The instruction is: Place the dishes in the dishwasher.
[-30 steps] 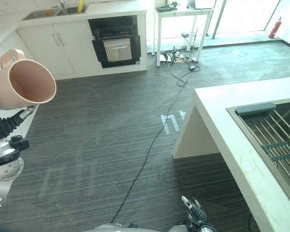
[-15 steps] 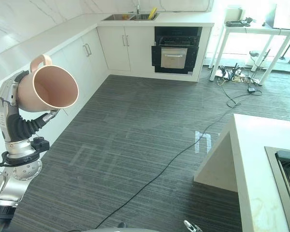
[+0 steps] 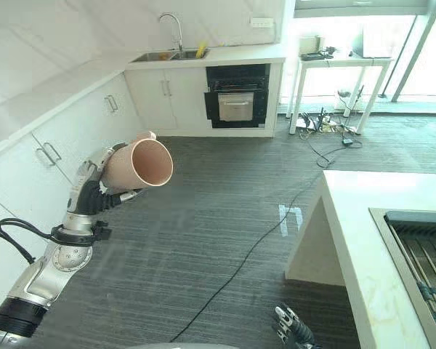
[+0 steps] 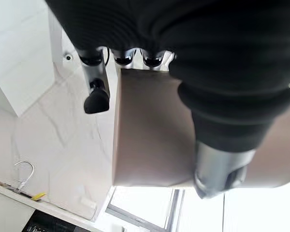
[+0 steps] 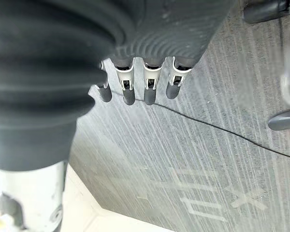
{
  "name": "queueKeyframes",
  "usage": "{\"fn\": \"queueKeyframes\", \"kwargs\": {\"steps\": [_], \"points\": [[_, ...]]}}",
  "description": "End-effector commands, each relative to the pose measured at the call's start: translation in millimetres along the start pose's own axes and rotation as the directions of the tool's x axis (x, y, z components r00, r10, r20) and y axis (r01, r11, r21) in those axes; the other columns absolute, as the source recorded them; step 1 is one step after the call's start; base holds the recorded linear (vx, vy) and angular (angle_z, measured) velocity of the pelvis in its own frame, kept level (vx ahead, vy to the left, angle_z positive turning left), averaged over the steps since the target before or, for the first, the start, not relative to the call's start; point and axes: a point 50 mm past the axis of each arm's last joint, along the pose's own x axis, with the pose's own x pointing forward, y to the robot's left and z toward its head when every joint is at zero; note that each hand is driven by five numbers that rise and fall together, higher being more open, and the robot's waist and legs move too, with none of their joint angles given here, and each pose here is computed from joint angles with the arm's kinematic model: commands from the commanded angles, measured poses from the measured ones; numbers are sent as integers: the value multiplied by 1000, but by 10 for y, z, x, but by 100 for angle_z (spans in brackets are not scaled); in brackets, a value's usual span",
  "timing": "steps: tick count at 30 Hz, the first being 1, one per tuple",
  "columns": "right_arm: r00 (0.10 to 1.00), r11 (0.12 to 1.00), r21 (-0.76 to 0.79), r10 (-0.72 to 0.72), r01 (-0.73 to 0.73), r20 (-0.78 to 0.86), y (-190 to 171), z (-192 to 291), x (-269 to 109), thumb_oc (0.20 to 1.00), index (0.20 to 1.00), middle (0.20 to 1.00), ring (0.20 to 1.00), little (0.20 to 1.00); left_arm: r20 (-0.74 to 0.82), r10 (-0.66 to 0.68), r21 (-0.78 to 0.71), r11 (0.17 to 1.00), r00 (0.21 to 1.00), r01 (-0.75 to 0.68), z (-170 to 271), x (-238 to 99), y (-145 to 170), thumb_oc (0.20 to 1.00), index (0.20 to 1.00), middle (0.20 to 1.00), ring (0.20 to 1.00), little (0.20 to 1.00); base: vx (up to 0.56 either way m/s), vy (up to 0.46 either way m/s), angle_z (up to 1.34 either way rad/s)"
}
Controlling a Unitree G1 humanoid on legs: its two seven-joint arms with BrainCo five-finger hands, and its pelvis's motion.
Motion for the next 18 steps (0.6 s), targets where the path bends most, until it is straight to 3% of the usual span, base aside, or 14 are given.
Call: {"fn": "queueKeyframes", "kwargs": {"steps": [1, 5, 9, 13, 18], "points": [[995, 1000, 1, 5, -5, 102, 135, 256, 144, 1000, 1000, 1000, 1000, 1000, 55, 164, -10, 986, 985, -163, 38, 365, 294, 200, 200, 200, 200, 200, -23, -39, 11], [981, 988, -67, -132, 143, 141, 101, 296, 143, 1000, 1000, 1000, 1000, 1000, 63, 167, -2, 986, 984, -167, 41, 416, 310, 200, 200, 200, 200, 200, -38, -68, 15], [979, 982, -120, -124, 144, 160, 149, 425, 176, 1000, 1000, 1000, 1000, 1000, 68, 193, 5, 981, 979, -194, 37, 397, 333, 200, 200, 200, 200, 200, -23, -93, 22], [977, 986, -75, -133, 147, 169, 104, 458, 159, 1000, 1000, 1000, 1000, 1000, 91, 187, 7, 982, 978, -188, 49, 395, 368, 200, 200, 200, 200, 200, 65, 13, 8], [982, 985, -94, -134, 148, 134, 53, 408, 135, 1000, 1000, 1000, 1000, 1000, 71, 207, 26, 977, 976, -210, -17, 354, 399, 200, 200, 200, 200, 200, 409, 246, 21]]}}
